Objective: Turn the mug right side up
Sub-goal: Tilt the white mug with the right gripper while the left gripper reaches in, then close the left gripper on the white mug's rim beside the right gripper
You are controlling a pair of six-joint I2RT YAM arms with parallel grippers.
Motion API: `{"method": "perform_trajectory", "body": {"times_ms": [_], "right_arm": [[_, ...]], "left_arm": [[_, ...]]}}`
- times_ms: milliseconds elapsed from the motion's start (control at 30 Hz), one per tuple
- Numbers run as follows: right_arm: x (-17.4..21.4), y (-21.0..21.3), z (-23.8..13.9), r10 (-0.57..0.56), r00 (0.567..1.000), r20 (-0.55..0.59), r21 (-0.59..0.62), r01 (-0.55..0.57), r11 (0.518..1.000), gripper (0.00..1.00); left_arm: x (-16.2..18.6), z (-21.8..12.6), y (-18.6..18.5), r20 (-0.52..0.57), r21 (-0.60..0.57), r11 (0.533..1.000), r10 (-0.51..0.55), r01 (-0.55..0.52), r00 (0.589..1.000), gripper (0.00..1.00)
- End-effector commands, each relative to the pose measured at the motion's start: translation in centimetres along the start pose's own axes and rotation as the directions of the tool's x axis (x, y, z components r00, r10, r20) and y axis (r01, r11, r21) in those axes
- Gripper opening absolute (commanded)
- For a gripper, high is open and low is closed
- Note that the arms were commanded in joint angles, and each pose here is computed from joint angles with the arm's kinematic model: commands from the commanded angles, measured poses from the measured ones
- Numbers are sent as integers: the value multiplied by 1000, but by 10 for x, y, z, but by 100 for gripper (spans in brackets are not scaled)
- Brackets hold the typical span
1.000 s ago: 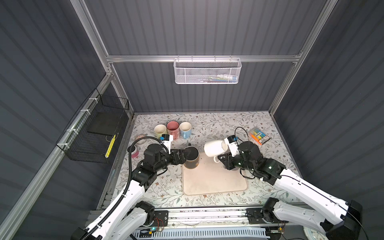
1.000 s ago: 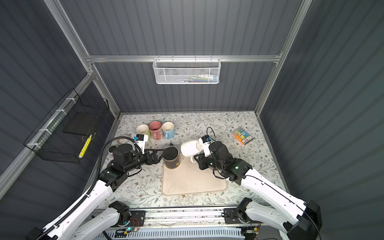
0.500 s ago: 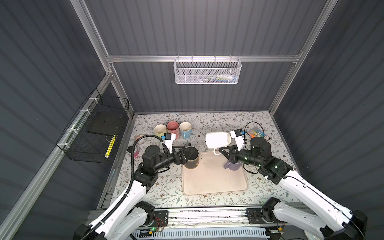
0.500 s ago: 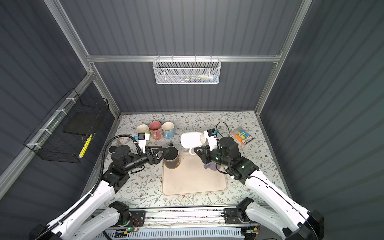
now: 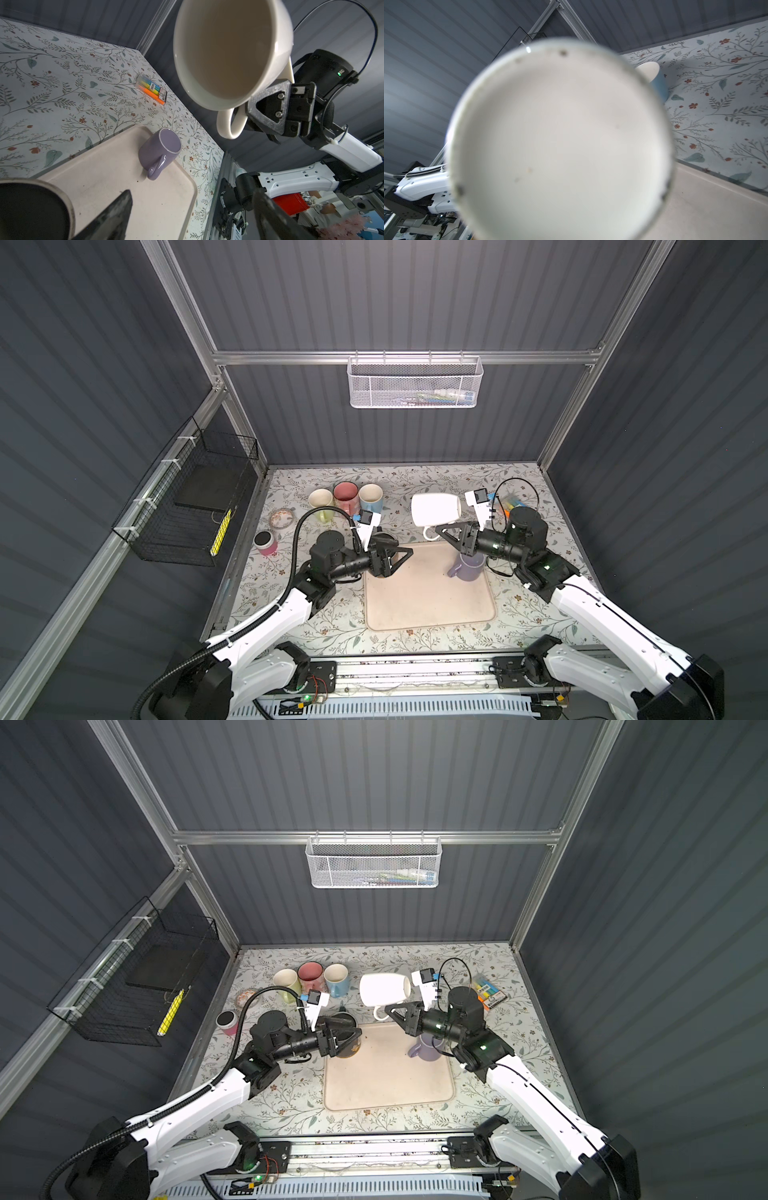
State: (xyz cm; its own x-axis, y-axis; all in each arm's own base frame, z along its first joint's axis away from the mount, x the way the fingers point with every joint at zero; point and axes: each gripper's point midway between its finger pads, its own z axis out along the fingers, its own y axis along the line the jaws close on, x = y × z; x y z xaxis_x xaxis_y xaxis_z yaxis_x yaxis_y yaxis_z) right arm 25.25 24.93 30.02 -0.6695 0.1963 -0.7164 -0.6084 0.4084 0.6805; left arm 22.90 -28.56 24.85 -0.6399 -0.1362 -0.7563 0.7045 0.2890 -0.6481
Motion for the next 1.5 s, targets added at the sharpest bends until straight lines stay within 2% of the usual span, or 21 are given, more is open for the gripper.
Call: {"method": "perform_trajectory", "body": {"times_ms": [0,133,400,600,833,1033,1467], "right_arm": [[-22,35,-4,-64,996,65,-157,74,985,0],[-22,37,-3,-72,996,57,-179,81,981,0],[-17,40,-1,-85,996,23,-208,88,974,0],[-16,40,-1,-89,996,16,-214,90,973,0],[-18,44,2,-77,997,10,-247,77,966,0],[-17,46,2,-72,997,3,-262,71,963,0],[-13,47,5,-67,997,-27,-291,56,955,0]], "left_arm": [[-21,6,-24,48,111,992,47,-52,998,84],[-31,14,-30,62,153,986,53,-62,997,76],[-42,24,-49,53,254,962,88,-99,995,73],[-48,25,-55,61,273,955,106,-119,993,70],[-50,31,-60,58,305,946,101,-114,993,59],[-50,34,-62,57,318,942,96,-109,994,53],[-50,42,-70,40,369,924,90,-99,995,44]]}}
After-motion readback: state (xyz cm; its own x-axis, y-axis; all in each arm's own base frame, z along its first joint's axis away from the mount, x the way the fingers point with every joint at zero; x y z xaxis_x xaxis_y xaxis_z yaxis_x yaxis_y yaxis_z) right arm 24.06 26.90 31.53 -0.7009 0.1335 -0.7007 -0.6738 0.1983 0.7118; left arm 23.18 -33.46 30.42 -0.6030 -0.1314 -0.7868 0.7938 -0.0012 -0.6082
